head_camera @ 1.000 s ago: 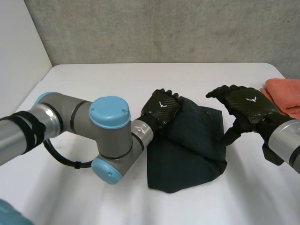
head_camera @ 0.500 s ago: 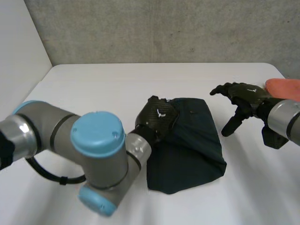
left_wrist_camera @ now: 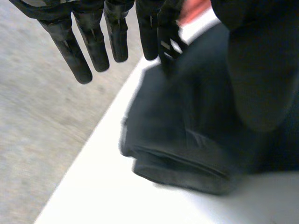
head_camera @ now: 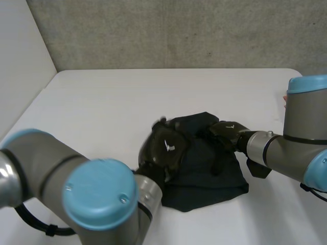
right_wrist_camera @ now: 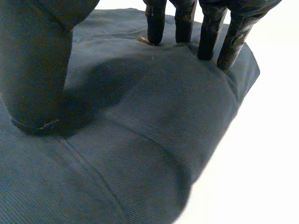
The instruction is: Fold the laundry.
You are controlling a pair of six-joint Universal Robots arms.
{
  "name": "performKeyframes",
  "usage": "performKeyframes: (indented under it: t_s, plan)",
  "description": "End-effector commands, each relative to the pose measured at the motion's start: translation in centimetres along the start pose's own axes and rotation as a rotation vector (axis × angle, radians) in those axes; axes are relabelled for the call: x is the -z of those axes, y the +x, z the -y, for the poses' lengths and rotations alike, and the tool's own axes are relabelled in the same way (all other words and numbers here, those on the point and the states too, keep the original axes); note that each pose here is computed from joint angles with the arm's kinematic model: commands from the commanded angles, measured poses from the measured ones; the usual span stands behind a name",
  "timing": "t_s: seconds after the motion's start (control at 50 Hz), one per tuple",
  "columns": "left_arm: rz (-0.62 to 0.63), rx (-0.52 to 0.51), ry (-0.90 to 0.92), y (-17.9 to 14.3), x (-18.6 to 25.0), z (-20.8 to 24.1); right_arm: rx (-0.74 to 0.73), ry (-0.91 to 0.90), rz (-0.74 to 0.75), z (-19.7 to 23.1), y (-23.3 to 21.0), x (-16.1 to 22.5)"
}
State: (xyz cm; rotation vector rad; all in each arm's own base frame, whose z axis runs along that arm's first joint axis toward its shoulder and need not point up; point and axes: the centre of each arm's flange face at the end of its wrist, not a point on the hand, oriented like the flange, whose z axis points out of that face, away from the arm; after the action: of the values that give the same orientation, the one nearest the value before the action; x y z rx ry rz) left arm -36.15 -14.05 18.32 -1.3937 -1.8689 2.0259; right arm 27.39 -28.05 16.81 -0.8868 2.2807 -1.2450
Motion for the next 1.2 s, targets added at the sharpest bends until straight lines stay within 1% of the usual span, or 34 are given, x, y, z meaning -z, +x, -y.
performKeyframes:
  t_s: [0.02,0.08,0.1,0.18,0.26,0.3,0.34,0.44,0.56,0.72,0.78,0.9,1.0,1.2]
  plan:
    - [0.114,0.185,0.113,-5.0,-1.7,3.3,0.060,0.013,-0.080,-0.7,0.6,-0.1]
    - [0.092,0.260,0.123,-5.7,-2.7,3.3,0.062,0.022,-0.083,-1.1,0.6,0.0]
    - [0.043,0.297,0.099,-5.0,-3.4,2.6,0.063,0.024,-0.082,-1.2,0.6,0.1]
    - [-0.080,0.375,-0.002,-2.9,-4.8,0.4,0.075,0.051,-0.081,-1.0,0.2,0.6]
    - [-0.132,0.437,-0.090,-1.9,-5.4,-1.0,0.078,0.051,-0.080,-1.5,-0.1,0.9]
    - [-0.136,0.452,-0.111,-1.7,-5.7,-1.6,0.078,0.046,-0.079,-1.9,-0.2,1.0]
    - [-0.132,0.457,-0.142,-1.4,-6.1,-2.7,0.082,0.042,-0.078,-2.2,-0.4,1.0]
    - [-0.129,0.453,-0.180,-1.3,-6.2,-3.7,0.119,0.044,-0.087,-2.4,-0.5,1.3]
    - [-0.104,0.446,-0.225,-1.4,-5.6,-4.3,0.163,0.117,-0.115,-0.2,-0.2,2.5]
    - [-0.107,0.440,-0.241,-1.0,-5.4,-4.7,0.178,0.177,-0.082,1.6,-1.2,2.5]
    - [-0.104,0.441,-0.246,-1.0,-5.5,-4.9,0.181,0.174,-0.070,1.4,-1.4,1.8]
    - [-0.113,0.422,-0.272,-0.5,-5.6,-5.8,0.174,0.111,-0.079,-0.5,-0.7,-0.1]
    - [-0.104,0.395,-0.281,-0.5,-5.7,-6.1,0.185,0.084,-0.072,-1.4,-0.6,-0.6]
    - [-0.099,0.403,-0.250,-0.9,-5.3,-4.9,0.179,0.050,-0.073,-2.2,-0.5,-0.8]
